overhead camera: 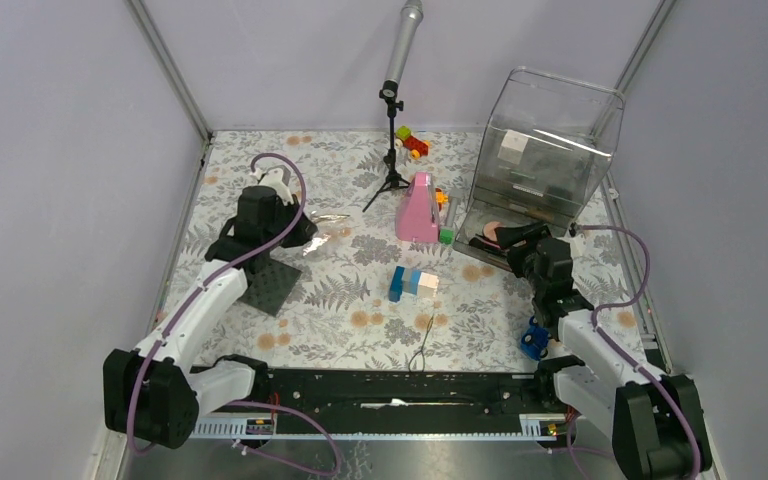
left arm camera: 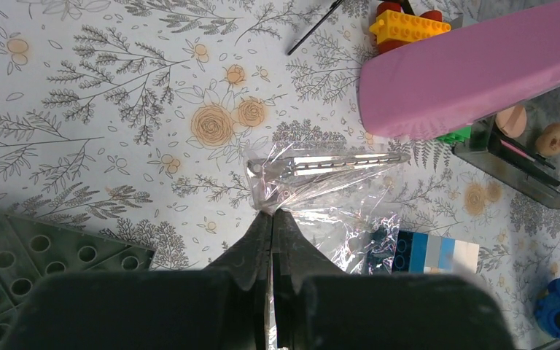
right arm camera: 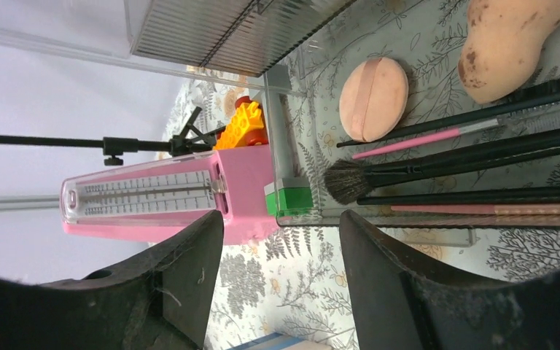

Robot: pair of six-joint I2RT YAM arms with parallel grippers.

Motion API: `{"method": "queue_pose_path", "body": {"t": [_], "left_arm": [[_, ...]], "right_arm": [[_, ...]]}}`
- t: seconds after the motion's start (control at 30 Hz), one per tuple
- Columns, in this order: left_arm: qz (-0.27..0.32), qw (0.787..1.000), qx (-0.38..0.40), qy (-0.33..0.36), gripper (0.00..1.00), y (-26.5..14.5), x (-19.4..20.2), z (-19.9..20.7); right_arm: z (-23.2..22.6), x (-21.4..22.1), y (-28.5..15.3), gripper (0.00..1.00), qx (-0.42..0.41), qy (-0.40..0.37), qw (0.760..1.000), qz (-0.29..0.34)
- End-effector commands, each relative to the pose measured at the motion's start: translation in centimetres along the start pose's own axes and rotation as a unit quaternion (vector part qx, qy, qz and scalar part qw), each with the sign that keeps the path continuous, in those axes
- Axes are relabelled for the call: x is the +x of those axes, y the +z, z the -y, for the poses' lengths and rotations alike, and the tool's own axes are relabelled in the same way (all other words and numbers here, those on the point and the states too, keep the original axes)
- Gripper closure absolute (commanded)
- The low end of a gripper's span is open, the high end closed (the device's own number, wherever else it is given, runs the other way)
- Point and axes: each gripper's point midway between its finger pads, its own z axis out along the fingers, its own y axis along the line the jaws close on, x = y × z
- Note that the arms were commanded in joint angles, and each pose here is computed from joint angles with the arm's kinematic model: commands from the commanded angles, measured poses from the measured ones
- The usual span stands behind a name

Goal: Organize the makeup
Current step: Open the drawer in the storage box.

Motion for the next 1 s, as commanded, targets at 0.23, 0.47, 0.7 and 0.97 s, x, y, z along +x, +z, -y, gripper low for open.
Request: {"method": "queue_pose_path", "body": {"t": [0.23, 0.47, 0.7, 0.97], "left_arm": [[0.037, 0.998, 0.034, 0.032, 1.00, -1.6, -1.6, 1.4], [0.043, 0.998, 0.041, 0.035, 1.00, -2.0, -1.9, 1.7], [0.033, 0.998, 0.050, 0.033, 1.00, -1.8, -1.5, 2.0], [0.027, 0.998, 0.057, 0.032, 1.00, -1.6, -1.4, 2.2]], "right_arm": [[-2.4, -3.8, 2.1, 0.40, -0.082, 0.148, 0.984, 0.058], [-1.6, -5.6, 3.9, 0.42, -0.076, 0.177, 0.978, 0.085], [-1.5, -6.5, 5.5, 0.47, -0.092, 0.203, 0.970, 0.094], [-1.7, -7.2, 7.4, 0.51, -0.129, 0.226, 0.961, 0.094]]}}
